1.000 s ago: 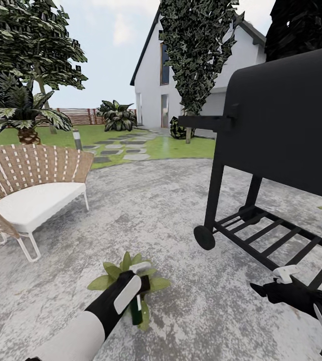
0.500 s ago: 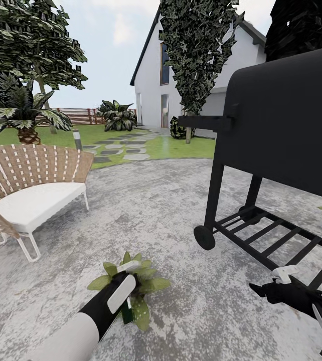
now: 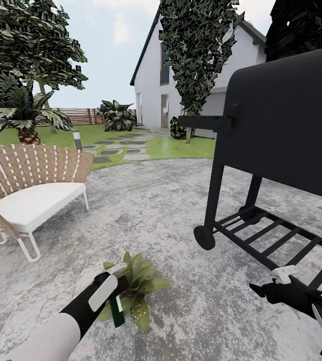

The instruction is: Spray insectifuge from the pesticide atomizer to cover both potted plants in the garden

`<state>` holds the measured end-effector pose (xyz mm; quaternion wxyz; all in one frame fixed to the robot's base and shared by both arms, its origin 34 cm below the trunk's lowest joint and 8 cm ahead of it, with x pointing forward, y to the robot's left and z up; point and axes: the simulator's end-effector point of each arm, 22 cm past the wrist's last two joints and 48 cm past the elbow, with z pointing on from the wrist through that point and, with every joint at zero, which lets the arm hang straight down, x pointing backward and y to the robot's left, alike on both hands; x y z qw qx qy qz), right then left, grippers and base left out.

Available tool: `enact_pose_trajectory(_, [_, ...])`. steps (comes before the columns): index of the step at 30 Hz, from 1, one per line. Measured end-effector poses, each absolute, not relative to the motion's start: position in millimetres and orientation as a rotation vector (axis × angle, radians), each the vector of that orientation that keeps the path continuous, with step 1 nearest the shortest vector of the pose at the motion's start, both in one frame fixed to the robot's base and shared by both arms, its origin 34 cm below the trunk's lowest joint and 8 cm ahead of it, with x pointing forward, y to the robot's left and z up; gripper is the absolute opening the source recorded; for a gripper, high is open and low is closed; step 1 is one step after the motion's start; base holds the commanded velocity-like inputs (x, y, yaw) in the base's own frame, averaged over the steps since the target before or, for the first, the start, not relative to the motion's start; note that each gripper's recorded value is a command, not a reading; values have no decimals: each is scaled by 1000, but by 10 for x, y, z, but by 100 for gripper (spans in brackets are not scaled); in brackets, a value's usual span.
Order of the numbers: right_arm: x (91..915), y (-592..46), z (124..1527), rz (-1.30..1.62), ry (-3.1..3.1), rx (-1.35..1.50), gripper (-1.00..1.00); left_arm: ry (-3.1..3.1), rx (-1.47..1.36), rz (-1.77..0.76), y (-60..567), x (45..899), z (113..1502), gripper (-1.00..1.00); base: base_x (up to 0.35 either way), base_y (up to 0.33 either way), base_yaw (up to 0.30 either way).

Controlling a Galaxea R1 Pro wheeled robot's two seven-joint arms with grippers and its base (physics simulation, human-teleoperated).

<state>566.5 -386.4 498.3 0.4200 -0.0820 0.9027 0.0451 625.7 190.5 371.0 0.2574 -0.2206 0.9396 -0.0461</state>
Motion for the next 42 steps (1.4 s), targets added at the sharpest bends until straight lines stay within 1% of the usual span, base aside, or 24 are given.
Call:
enact_pose_trajectory(22, [5680,-3770,4982,135,2246,-211,100,2588,-604,-110,1821,6174,3618,-100,0,0,0])
enact_pose_trajectory(24, [5669,-3768,4968,138,2255,-207,100,2608,-580,-139,1667,6151,3623,-100,0,0,-10])
enact_pose_trajectory(27, [5661,-3748,4956,143,2263,-208,100,2639,-532,-180,1382,6098,3638,-100,0,0,-239])
enact_pose_trajectory(30, [5659,-3681,4936,150,2267,-229,100,2641,-528,-185,1356,6097,3643,-100,0,0,-204])
enact_pose_trajectory(36, [5666,-3672,4942,149,2263,-233,100,2613,-520,-199,1358,6273,3812,-100,0,0,-15])
enact_pose_trajectory(39, [5664,-3663,4937,150,2263,-237,100,2691,-429,-204,1348,6305,3926,-100,0,0,0])
enact_pose_trajectory(42, [5663,-3662,4935,150,2264,-237,100,2744,-404,-186,1372,6219,3857,-100,0,0,0])
